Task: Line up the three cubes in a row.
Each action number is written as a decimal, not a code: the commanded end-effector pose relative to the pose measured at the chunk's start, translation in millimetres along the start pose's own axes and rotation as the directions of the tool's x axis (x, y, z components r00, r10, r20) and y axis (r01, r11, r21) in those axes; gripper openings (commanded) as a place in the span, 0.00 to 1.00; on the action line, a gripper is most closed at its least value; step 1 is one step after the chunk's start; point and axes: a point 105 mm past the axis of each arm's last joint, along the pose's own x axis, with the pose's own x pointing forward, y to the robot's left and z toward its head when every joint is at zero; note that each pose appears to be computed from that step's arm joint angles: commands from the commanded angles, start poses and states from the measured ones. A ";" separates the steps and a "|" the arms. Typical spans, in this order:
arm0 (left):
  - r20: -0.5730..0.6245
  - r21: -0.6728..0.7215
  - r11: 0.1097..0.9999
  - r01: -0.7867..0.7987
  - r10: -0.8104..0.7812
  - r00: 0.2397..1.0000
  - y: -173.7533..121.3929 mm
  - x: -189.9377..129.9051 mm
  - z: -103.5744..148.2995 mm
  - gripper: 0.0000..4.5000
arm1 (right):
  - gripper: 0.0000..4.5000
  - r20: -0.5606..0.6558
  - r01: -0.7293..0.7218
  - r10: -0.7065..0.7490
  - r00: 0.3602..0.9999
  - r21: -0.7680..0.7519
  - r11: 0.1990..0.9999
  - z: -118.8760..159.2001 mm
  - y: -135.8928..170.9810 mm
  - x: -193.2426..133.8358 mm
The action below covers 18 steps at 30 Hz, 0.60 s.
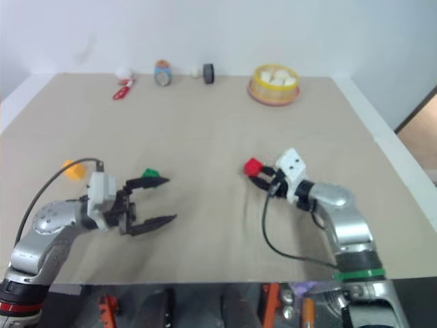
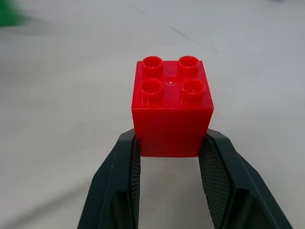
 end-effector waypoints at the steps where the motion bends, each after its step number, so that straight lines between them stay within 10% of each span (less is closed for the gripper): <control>1: 0.033 0.041 0.999 -0.018 0.016 0.999 7.7 -6.9 10.8 1.00 | 0.26 0.032 -0.190 0.193 0.981 -0.057 0.980 12.1 20.2 1.9; 18: -0.011 0.042 0.998 -0.037 0.037 0.999 -8.8 -32.3 21.5 1.00 | 0.26 -0.015 -0.482 0.483 0.876 -0.101 0.870 0.8 69.0 4.3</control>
